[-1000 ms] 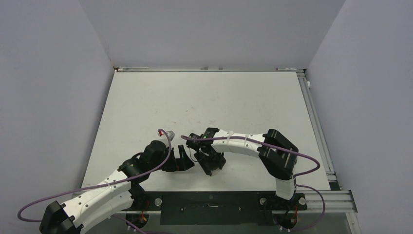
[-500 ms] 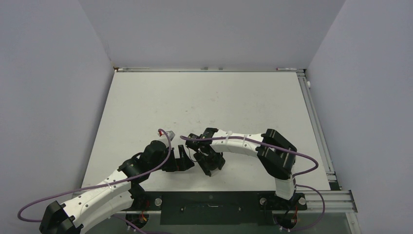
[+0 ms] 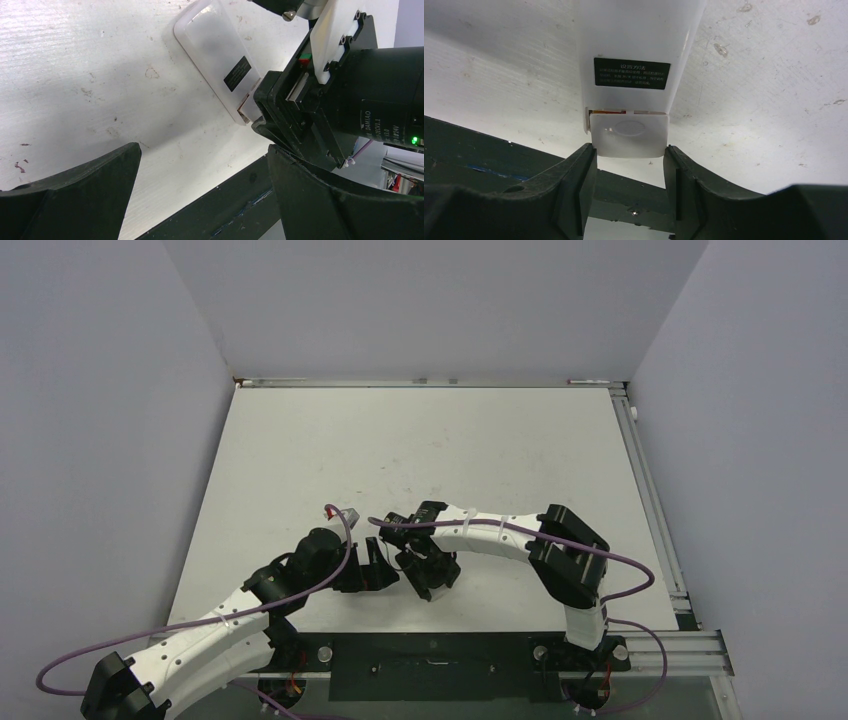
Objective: Load the batteries into the remote control
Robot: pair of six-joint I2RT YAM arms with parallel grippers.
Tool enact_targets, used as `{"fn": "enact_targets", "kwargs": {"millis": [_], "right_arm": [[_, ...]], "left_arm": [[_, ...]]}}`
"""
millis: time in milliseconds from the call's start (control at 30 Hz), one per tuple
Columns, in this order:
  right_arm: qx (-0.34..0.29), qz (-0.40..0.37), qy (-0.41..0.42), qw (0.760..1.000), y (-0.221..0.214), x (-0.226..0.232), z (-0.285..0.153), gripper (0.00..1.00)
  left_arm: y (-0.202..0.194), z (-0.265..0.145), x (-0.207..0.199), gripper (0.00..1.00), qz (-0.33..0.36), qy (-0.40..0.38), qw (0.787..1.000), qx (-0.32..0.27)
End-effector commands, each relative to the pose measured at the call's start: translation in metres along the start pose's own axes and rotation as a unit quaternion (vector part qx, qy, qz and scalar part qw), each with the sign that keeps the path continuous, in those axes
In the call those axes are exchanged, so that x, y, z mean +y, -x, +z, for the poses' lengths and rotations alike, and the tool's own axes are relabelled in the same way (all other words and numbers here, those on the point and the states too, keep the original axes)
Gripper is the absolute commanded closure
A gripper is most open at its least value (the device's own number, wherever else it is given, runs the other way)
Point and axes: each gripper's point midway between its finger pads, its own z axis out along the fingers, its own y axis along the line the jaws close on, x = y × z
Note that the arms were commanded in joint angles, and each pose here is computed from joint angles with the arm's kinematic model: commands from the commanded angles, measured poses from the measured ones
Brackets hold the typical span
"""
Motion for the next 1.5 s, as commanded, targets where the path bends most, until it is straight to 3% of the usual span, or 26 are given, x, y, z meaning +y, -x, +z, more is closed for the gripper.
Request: {"fn": "enact_targets", "kwargs": {"millis": [0, 1467], "right_arm": [[-0.014, 0.002, 0.003, 1.0, 0.0109, 0.0066, -0.0027, 0.85], [-0.03, 0.043, -0.014, 0.999, 0.0153, 0.0067, -0.0061, 0.85]], "left_arm": [[0.0101, -0.0002, -0.0139, 0.04, 0.007, -0.026, 0.999, -0.018], [0.0091, -0.0017, -0.0165, 0.04, 0.007, -0.036, 0.999, -0.021]]}}
